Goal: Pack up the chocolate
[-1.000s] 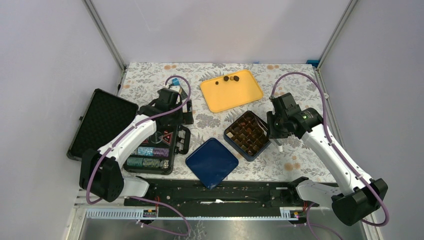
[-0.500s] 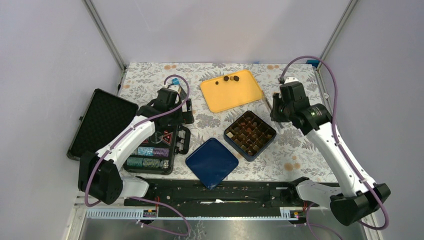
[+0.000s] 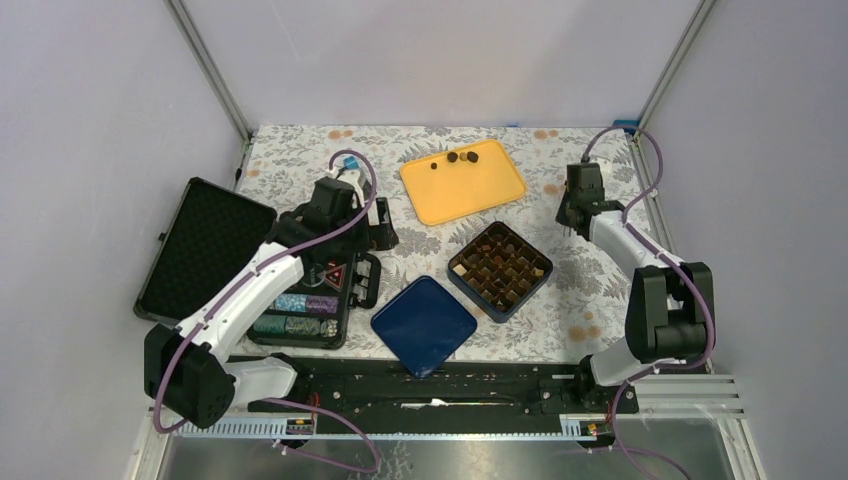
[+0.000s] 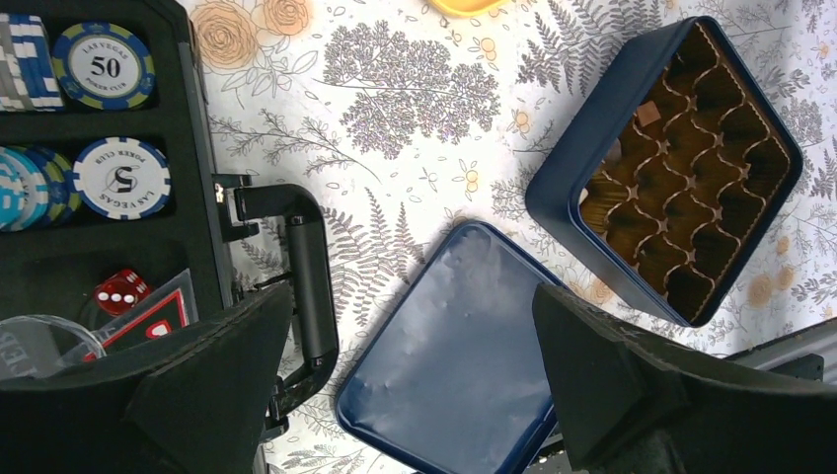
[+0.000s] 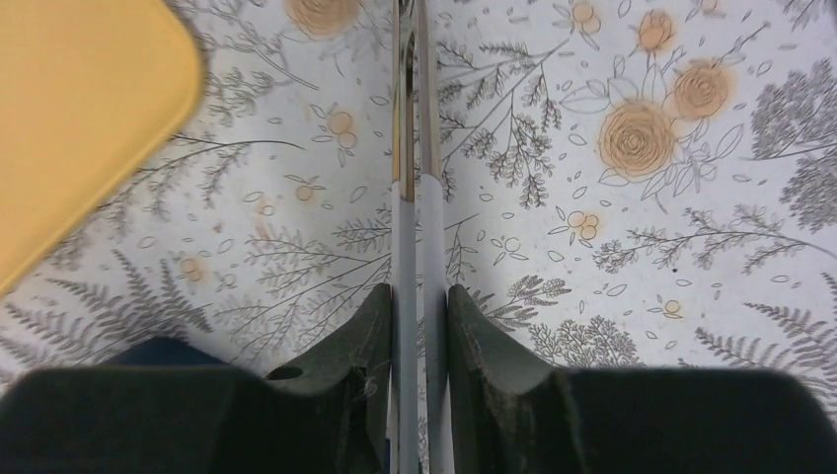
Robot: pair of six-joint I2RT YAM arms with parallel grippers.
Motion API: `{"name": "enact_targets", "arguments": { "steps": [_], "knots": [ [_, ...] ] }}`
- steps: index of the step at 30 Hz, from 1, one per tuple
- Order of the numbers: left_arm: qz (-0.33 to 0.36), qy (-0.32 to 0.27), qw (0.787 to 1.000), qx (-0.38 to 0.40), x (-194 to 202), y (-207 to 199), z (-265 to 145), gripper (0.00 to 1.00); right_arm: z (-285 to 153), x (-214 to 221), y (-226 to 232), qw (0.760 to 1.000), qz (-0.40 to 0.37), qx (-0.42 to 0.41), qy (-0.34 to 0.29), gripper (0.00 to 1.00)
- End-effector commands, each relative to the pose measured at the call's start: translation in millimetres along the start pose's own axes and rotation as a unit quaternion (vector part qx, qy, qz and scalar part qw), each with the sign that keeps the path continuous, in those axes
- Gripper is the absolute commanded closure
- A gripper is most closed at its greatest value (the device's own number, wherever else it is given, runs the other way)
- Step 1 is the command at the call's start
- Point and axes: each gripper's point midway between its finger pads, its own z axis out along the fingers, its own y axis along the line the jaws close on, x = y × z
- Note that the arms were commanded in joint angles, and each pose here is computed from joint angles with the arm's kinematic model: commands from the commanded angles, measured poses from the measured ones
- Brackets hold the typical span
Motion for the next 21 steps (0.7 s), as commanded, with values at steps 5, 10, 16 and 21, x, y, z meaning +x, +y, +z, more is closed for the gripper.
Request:
{"name": "enact_targets", "arguments": {
  "steps": [5,10,16,21],
  "knots": [
    [-0.017,0.021,0.999,0.017,20.8,-8.4,-0.2,0.01,34.7,-3.2,-18.7,0.996,0.069,0.02,-0.056,0.42],
    [-0.014,0.045,0.999,-0.013,51.7,-9.4,0.9,0.01,23.4,-7.5,-26.4,0.995,0.065,0.031,-0.063,0.11],
    [0.063,0.11,0.982,-0.139,106.2,4.8,-8.6,0.01,-19.1,-37.6,-31.8,0.994,0.06,0.029,-0.09,0.01],
    [0.033,0.132,0.98,-0.145,148.9,5.8,-24.0,0.02,-69.6,-54.8,-8.4,0.991,0.054,-0.034,-0.115,0.0]
  ]
}}
